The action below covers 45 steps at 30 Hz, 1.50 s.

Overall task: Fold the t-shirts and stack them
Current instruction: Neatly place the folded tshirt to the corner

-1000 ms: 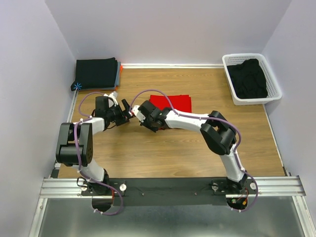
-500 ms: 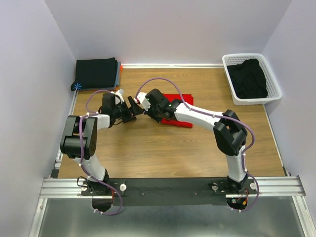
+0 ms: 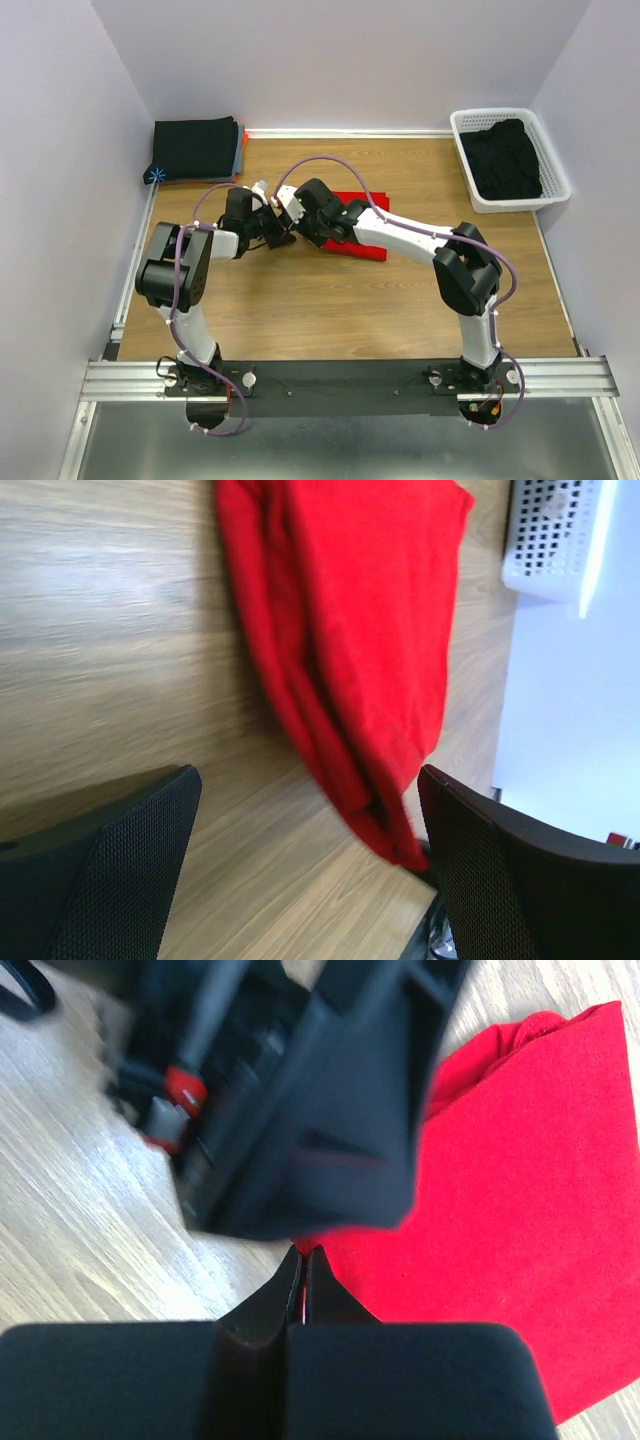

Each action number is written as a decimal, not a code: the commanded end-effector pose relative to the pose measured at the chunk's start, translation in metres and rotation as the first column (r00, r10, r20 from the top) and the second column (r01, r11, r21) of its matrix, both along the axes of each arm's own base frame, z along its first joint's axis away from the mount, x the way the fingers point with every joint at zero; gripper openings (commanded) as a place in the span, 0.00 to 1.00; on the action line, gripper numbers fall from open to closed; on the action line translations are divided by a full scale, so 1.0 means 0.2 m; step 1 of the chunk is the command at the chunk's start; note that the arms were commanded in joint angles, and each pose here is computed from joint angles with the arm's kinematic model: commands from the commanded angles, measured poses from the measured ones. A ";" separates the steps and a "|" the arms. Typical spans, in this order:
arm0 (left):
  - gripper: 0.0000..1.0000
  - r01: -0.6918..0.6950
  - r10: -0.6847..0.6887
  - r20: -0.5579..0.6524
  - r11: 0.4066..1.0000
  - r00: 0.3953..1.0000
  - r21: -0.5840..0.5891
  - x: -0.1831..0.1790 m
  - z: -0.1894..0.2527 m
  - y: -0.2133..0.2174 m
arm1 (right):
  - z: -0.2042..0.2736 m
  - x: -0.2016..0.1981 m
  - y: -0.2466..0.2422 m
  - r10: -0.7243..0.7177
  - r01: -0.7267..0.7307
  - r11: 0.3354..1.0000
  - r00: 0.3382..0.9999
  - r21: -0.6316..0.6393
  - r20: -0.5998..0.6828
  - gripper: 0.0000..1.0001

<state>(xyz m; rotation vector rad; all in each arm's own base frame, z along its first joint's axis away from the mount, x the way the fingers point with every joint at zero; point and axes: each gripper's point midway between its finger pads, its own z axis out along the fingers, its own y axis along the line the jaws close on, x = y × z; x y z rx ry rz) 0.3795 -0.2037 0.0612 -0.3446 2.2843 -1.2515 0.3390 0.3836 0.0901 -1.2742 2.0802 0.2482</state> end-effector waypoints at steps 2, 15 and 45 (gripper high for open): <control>0.97 -0.012 0.014 0.041 0.998 0.999 -0.063 0.08 0.08 -0.11 | 0.09 0.00 0.08 0.001 -0.001 0.998 1.000 0.069 -0.001 0.01; 0.87 -0.109 0.109 0.013 0.994 0.994 -0.011 0.20 -0.01 -0.17 | 0.14 0.03 0.14 -0.024 0.024 0.993 1.000 0.115 -0.002 0.01; 0.00 -0.137 0.033 0.268 0.916 0.963 0.378 0.57 0.08 -0.07 | 0.26 0.11 0.04 -0.131 0.124 0.982 0.991 0.141 0.037 0.72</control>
